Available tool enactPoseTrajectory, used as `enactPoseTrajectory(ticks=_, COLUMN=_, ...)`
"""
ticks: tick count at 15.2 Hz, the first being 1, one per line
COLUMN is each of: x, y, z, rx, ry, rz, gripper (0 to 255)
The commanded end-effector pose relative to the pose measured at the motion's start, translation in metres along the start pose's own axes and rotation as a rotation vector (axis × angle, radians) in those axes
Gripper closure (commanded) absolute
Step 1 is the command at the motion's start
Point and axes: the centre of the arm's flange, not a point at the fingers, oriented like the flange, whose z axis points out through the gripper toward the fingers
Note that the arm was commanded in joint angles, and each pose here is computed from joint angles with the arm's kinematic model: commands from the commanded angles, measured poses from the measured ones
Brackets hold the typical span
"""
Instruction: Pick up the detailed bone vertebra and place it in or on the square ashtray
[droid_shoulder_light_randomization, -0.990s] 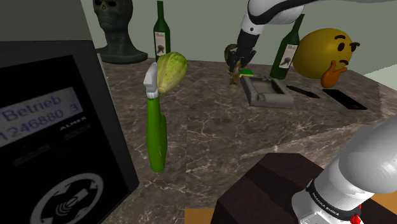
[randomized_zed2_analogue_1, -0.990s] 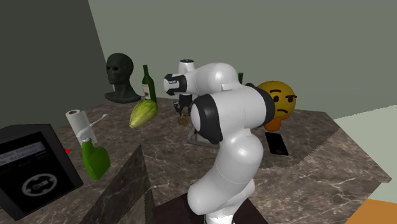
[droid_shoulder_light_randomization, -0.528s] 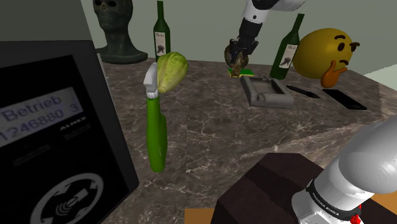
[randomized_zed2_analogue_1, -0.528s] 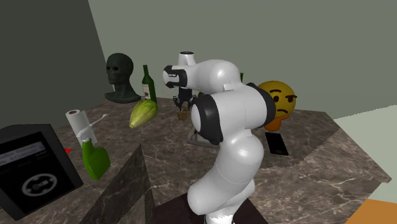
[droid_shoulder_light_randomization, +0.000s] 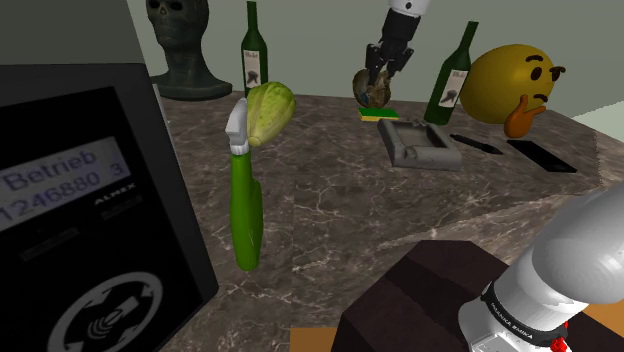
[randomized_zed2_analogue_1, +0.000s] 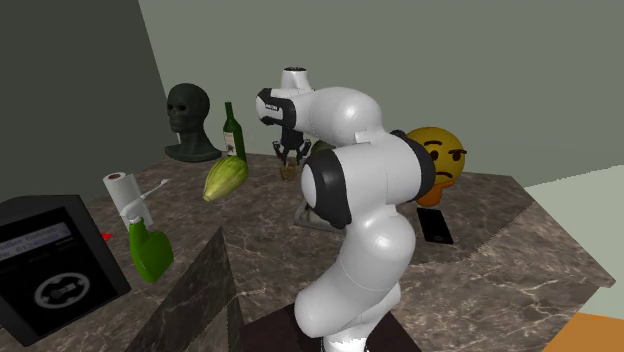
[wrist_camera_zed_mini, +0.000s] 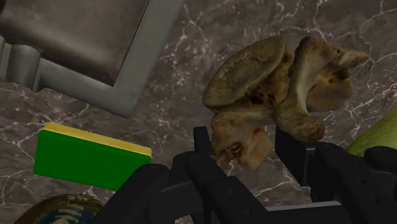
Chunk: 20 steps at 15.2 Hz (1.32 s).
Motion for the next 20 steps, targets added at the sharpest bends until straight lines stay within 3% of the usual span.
enactPoseTrajectory(ticks=1, x=-0.01, y=0.017, z=-0.006, rx=0.0, ry=0.0, rz=0.0, gripper=255)
enactPoseTrajectory(ticks=11, x=-0.071, y=0.127, z=-0.032, rx=0.0, ry=0.0, rz=0.0, gripper=255)
enactPoseTrajectory(ticks=20, x=-0.079, y=0.129, z=0.014, rx=0.0, ry=0.0, rz=0.0, gripper=255)
